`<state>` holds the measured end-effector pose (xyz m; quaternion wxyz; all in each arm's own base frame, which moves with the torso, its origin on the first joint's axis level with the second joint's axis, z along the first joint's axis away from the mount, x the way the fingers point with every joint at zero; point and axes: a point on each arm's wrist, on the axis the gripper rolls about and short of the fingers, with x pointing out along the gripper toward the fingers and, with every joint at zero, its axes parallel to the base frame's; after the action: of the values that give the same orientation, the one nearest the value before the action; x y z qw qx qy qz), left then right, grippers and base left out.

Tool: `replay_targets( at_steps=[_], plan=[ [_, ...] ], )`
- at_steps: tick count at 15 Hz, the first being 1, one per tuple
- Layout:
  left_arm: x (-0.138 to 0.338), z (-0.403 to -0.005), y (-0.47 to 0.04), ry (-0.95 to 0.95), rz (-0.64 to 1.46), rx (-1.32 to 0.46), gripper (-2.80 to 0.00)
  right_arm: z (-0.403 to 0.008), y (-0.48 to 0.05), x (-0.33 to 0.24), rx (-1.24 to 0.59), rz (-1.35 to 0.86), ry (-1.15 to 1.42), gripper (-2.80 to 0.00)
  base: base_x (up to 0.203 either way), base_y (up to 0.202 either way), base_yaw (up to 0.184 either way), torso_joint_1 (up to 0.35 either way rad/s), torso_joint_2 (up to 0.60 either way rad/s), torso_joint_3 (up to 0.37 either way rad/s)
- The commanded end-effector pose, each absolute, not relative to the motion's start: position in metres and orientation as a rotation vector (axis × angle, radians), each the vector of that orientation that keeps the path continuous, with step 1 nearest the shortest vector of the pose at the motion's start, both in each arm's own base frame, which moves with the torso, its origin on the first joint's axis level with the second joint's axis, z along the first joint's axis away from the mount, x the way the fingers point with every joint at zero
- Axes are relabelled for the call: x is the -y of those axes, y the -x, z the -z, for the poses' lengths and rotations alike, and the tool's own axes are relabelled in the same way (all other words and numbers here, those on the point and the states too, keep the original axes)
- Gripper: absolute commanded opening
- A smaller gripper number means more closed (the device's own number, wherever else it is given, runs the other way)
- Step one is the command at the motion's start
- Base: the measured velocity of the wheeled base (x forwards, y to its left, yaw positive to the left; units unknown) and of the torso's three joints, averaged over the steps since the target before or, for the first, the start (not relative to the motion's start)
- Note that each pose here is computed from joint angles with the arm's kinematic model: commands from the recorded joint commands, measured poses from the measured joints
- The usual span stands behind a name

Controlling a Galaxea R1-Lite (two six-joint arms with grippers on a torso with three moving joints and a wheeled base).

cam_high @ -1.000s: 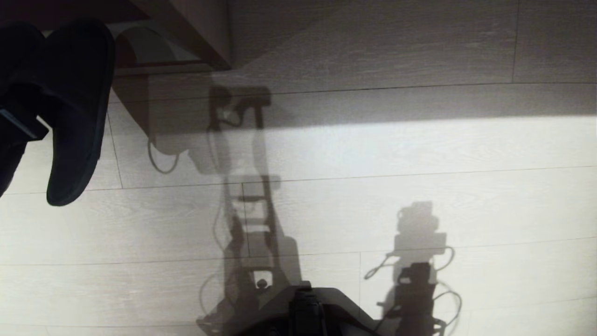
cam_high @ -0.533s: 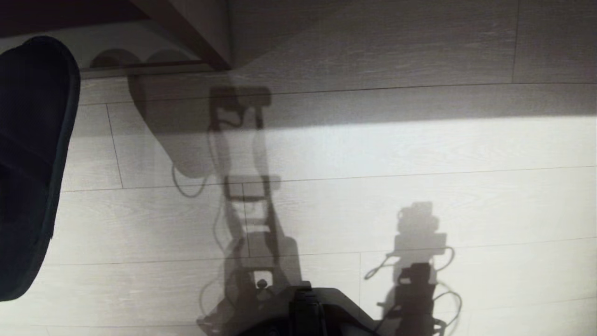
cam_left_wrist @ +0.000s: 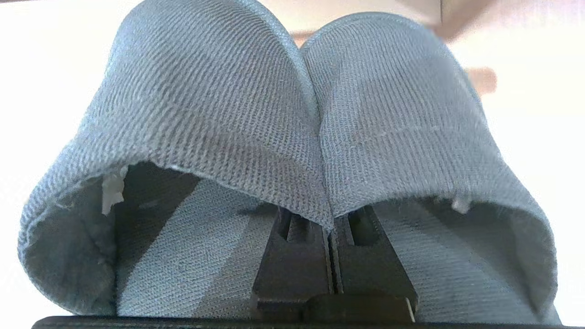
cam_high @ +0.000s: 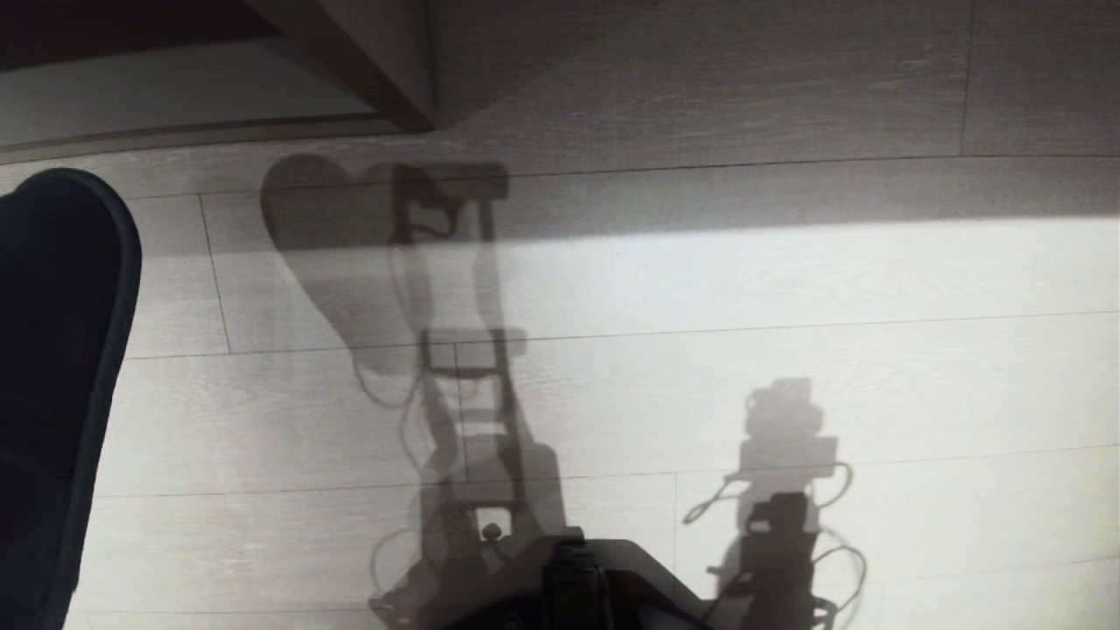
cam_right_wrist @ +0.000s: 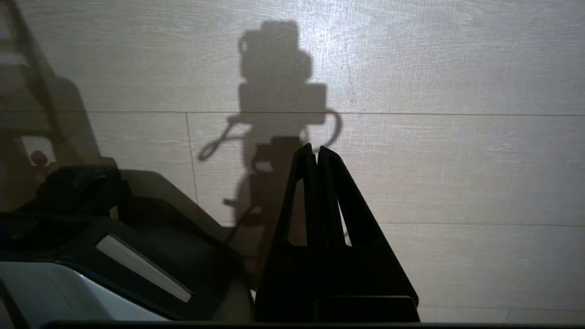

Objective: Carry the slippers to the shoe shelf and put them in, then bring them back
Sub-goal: Place the slippers on the floor

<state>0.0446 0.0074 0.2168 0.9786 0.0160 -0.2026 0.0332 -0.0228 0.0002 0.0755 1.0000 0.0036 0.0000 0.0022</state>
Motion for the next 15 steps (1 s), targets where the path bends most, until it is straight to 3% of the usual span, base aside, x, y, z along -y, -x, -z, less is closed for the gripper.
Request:
replay_targets(
  at_steps=[1, 8, 15],
  plan=[
    [-0.001, -0.201, -0.025, -0.065, -0.04, 0.444, -2.8, -0.075, 0.023, 0.0, 0.002, -0.005, -0.008, -2.8, 0.0, 0.0, 0.0, 0.0, 0.0, 0.0],
    [0.001, -0.157, 0.002, -0.082, -0.024, 0.423, -2.8, -0.075, 0.023, 0.0, 0.002, -0.005, -0.006, -2.8, 0.0, 0.0, 0.0, 0.0, 0.0, 0.0],
    [-0.001, -0.114, 0.016, -0.067, -0.021, 0.238, -2.8, -0.075, 0.023, 0.0, 0.002, -0.005, -0.008, -2.8, 0.0, 0.0, 0.0, 0.0, 0.0, 0.0]
  ],
)
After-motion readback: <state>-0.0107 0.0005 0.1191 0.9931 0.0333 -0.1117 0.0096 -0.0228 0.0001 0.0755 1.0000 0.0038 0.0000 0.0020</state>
